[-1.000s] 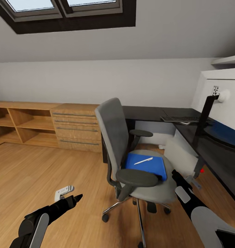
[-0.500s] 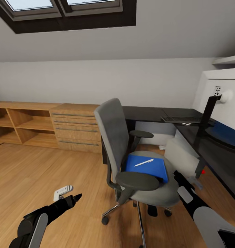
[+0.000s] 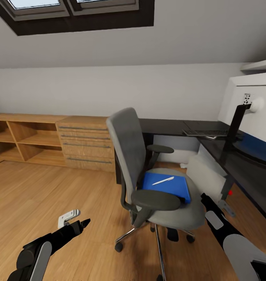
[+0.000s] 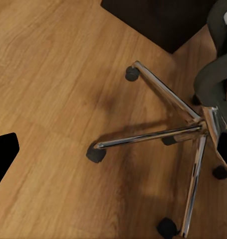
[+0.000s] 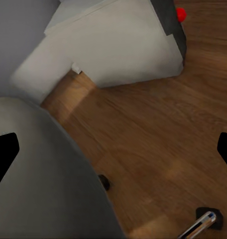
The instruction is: In the bedroom, organize the workspace by keeping the computer under the desk, ensuring the monitor is on the desk, placing the keyboard on the desk next to the monitor, placing the mouse on the desk next to the keyboard, moving the folder from the swivel chair onto the desk next to the mouse, stacking the notebook on top of the folder with the pen on top of the notebook, and positioning the swivel chair next to the desk.
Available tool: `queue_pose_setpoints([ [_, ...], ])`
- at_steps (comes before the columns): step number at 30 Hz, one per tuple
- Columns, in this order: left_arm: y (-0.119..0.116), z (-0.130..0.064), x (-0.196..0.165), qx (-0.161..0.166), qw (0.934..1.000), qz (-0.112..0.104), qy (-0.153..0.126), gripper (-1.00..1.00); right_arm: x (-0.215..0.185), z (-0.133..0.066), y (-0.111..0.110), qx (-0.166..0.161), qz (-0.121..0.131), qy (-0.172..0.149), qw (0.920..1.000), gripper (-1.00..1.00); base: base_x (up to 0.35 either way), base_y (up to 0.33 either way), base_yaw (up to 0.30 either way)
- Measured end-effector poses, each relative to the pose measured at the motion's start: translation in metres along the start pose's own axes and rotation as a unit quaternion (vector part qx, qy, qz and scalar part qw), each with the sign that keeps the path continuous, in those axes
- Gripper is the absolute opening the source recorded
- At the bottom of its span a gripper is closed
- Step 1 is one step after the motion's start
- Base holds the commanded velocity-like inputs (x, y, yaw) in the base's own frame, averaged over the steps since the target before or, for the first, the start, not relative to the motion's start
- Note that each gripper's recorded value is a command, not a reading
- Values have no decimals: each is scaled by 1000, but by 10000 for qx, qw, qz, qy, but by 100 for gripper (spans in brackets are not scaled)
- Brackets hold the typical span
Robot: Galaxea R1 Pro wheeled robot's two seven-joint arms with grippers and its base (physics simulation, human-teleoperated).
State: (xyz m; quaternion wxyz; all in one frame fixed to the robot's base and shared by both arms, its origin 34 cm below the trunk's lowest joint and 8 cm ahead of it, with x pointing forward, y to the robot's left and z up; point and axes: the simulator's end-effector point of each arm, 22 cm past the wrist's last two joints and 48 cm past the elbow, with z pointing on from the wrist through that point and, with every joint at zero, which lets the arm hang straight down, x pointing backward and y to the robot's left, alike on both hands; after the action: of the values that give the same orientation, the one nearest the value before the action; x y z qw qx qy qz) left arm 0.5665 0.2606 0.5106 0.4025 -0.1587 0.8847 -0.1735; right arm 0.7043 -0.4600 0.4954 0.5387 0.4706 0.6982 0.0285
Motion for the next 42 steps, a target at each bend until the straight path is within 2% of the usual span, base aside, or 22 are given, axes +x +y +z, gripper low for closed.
queue_pose_setpoints([
  [9,10,8,17,0,10000,1,-2,100,14,4,-12,-32,1,-7,10000,100,0,0,0],
  [13,12,10,20,-3,10000,3,-2,100,14,5,-7,-182,-8,-39,9998,100,0,0,0],
  [30,12,10,20,-1,10000,7,-1,100,23,2,3,-262,19,-3,9997,100,0,0,5],
  [42,12,10,20,1,10000,10,-1,100,22,2,4,-269,25,-16,9996,100,0,0,229],
])
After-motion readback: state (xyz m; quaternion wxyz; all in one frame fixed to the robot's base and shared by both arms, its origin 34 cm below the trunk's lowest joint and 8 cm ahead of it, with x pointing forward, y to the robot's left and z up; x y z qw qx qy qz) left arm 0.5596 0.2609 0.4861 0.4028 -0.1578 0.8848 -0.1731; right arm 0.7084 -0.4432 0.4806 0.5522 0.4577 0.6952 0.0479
